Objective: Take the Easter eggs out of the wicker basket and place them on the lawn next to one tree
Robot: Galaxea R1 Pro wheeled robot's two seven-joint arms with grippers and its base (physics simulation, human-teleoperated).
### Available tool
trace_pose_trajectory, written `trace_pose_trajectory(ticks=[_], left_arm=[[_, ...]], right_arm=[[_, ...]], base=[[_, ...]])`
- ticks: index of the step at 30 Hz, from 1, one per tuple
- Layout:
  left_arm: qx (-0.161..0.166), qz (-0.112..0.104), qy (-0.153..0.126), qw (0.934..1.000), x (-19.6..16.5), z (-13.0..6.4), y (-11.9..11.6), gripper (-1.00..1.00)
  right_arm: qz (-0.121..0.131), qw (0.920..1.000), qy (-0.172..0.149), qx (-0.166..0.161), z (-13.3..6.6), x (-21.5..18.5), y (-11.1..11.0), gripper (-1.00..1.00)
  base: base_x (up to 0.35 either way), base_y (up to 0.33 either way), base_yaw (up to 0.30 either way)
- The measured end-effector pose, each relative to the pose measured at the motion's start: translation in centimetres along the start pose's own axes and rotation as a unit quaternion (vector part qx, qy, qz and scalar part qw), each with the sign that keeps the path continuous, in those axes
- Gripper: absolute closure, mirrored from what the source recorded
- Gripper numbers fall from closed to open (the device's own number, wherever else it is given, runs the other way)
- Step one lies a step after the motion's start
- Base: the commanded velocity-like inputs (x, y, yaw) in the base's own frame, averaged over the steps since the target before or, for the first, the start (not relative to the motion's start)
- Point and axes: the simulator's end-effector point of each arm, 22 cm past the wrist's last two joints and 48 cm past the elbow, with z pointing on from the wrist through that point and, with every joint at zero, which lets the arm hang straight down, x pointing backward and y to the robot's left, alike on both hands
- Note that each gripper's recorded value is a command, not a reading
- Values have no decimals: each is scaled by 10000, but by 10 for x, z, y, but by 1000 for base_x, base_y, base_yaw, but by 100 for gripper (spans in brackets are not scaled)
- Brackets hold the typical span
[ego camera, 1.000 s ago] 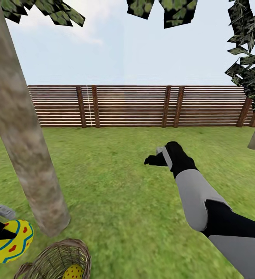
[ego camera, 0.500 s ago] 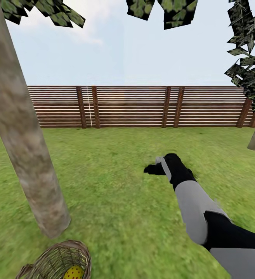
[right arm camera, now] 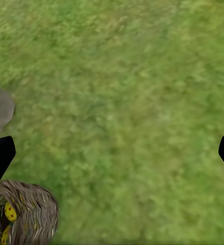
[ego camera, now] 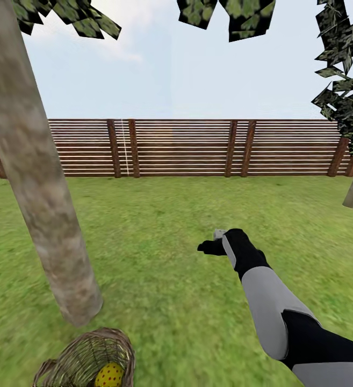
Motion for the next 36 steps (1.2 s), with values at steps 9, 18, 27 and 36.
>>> trace_pose_trajectory(ticks=[9, 18, 27, 36], left_arm=[[-17, 0, 39, 10000, 2, 1, 1, 100], [7, -102, 143, 9998, 11, 6, 4, 100], [21, -158, 206, 9997, 16, 9, 6, 100], [37, -167, 218, 9996, 18, 11, 7, 100]], right_arm=[[-9, 10000, 13, -44, 1, 2, 2, -100], [-9, 10000, 17, -75, 1, 2, 3, -100], [-388, 9857, -1634, 151, -24, -50, -7, -100], [-943, 9815, -1571, -562, -105, -17, 83, -100]], base=[[-177, 204, 0], [-202, 254, 0], [-100, 305, 0], [-17, 204, 0]])
